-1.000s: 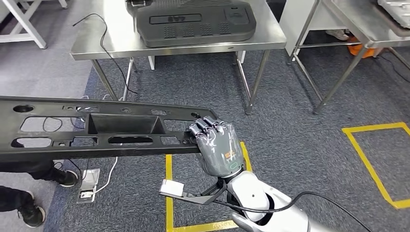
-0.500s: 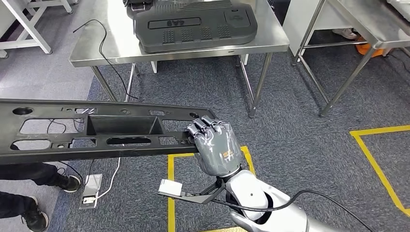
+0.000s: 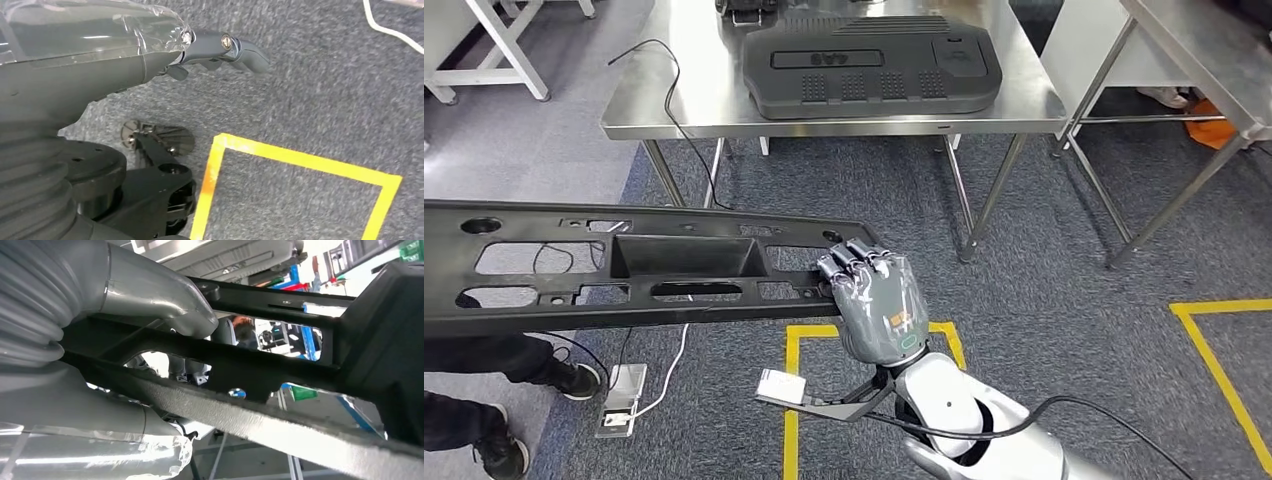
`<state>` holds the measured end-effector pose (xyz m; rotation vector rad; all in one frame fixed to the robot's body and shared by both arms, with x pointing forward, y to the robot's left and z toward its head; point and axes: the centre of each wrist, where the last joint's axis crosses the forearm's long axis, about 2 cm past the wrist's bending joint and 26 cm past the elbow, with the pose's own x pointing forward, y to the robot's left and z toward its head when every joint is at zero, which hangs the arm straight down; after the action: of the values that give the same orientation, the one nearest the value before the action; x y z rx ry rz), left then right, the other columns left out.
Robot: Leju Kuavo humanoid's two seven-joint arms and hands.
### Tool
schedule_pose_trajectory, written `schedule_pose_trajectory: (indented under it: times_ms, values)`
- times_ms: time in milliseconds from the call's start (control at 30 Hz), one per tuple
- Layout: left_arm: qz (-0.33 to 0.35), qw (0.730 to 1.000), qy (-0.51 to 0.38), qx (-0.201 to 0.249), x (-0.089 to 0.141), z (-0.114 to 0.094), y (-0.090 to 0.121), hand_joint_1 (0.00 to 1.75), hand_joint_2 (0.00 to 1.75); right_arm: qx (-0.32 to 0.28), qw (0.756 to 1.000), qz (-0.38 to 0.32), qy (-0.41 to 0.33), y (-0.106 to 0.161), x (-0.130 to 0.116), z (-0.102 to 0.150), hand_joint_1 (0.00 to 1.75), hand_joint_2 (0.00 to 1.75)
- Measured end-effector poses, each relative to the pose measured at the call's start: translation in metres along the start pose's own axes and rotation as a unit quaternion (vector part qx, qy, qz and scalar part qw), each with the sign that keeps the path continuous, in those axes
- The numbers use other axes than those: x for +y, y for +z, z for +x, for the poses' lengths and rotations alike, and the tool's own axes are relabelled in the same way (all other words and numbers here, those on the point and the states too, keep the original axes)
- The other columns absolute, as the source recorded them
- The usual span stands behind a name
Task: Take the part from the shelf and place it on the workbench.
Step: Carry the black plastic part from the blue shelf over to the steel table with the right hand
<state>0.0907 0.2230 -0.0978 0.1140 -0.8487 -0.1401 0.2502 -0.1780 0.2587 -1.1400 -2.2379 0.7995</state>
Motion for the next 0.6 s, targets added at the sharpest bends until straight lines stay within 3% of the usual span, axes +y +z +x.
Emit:
schedule_pose_trajectory:
  times_ms: [600]
  values:
    - [0.004,1.0,-0.002,0.0,0.0009,0.0008,-0.0008,0.0,1.75,-0.002,1.0,0.003,-0.001,-0.0001,0.0007,-0.0004,1.75,1.75]
